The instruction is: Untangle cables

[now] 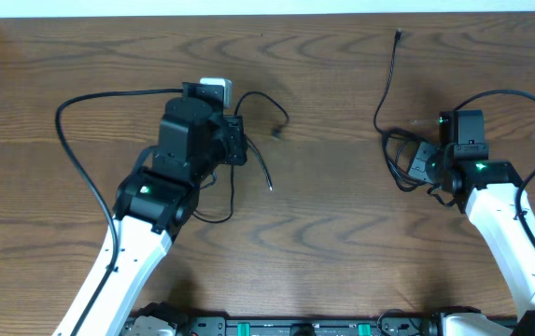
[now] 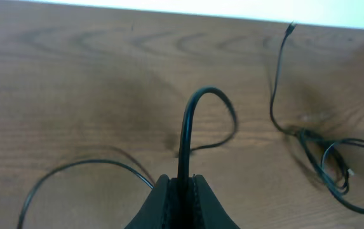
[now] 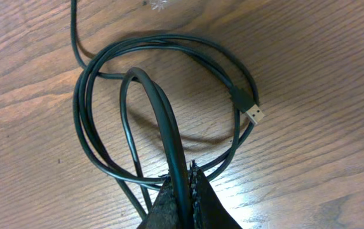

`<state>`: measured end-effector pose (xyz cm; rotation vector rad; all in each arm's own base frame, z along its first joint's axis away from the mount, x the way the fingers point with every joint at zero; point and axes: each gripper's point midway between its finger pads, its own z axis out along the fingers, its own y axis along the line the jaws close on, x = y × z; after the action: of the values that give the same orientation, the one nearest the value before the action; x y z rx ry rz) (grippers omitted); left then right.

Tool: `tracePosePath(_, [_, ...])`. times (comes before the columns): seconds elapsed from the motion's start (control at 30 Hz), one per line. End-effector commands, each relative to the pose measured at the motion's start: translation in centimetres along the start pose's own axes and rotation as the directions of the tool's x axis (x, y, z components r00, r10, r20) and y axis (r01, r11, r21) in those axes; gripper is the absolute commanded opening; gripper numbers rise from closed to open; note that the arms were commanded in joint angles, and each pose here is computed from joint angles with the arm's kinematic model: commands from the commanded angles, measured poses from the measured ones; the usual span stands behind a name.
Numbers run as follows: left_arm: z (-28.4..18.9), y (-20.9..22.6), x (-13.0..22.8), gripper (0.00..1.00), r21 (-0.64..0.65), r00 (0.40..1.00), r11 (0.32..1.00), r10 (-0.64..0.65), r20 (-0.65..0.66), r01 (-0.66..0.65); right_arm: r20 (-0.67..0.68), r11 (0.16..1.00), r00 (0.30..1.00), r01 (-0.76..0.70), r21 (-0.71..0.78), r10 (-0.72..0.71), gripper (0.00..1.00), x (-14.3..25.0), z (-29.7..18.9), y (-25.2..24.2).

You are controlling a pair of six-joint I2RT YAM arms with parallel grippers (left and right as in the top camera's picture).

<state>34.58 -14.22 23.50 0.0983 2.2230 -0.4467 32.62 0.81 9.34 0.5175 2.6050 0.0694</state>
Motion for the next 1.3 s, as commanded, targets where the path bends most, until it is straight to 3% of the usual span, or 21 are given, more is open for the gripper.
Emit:
tracePosePath(0.0, [0.9,0.4,0.5,0.08,-0.016,0.998,0.998,-0.054,-0.030,0.053,0.002,1.000,1.000,-0.010,-0.028,0.010,0.02,-0.4,-0.2,0.7])
tracePosePath(0.13, [1.7,0.6,1.2,0.08,-0.022,0.996,0.998,-0.062,-0.059,0.061,0.009,1.000,1.000,-0.004,-0.019,0.004,0.06,-0.5,-0.2,0.5])
tracePosePath(0.27, [2.2,-1.1,2.2,0.08,0.076,0.991,0.995,-0.063,-0.119,0.072,0.061,0.999,0.998,0.032,0.008,-0.033,0.07,-1.7,-0.4,0.2])
tracePosePath(0.37, [2.6,-1.5,2.8,0.08,0.103,0.987,0.991,-0.064,-0.150,0.080,0.109,0.999,0.993,0.037,-0.012,-0.035,0.14,-3.0,-1.2,0.7])
tracePosePath(0.57, [3.8,-1.1,3.9,0.08,0.082,0.976,0.990,-0.096,-0.194,0.114,0.174,0.997,0.984,0.043,-0.057,-0.033,0.34,-4.9,-3.3,1.8])
tracePosePath(0.7, [4.6,-1.0,4.7,0.08,0.068,0.968,0.989,-0.116,-0.224,0.134,0.103,0.987,0.994,0.054,-0.149,-0.039,0.51,-3.3,-3.2,3.3])
tracePosePath(0.8, [5.0,-0.9,5.0,0.08,0.064,0.965,0.989,-0.116,-0.236,0.135,0.058,0.972,0.997,0.063,-0.225,-0.051,0.82,-2.3,-3.4,4.6])
tracePosePath(1.03, [5.2,-0.8,5.2,0.09,0.061,0.963,0.989,-0.117,-0.242,0.135,-0.020,0.952,0.996,-0.086,-0.293,0.084,0.91,-1.1,-3.8,6.8])
tracePosePath(1.07, [5.2,-0.8,5.2,0.14,0.061,0.963,0.989,-0.117,-0.242,0.135,-0.023,0.950,0.996,-0.090,-0.298,0.087,0.92,-1.0,-3.8,7.2])
tracePosePath(1.23, [5.1,-0.7,5.4,0.75,0.056,0.960,0.989,-0.118,-0.252,0.136,-0.027,0.947,0.999,-0.049,-0.318,0.042,0.94,-0.1,-4.1,8.6])
tracePosePath(1.27, [5.0,-0.6,5.7,0.98,0.050,0.957,0.989,-0.120,-0.263,0.138,-0.029,0.946,0.999,-0.042,-0.321,0.035,0.94,0.1,-4.1,8.8])
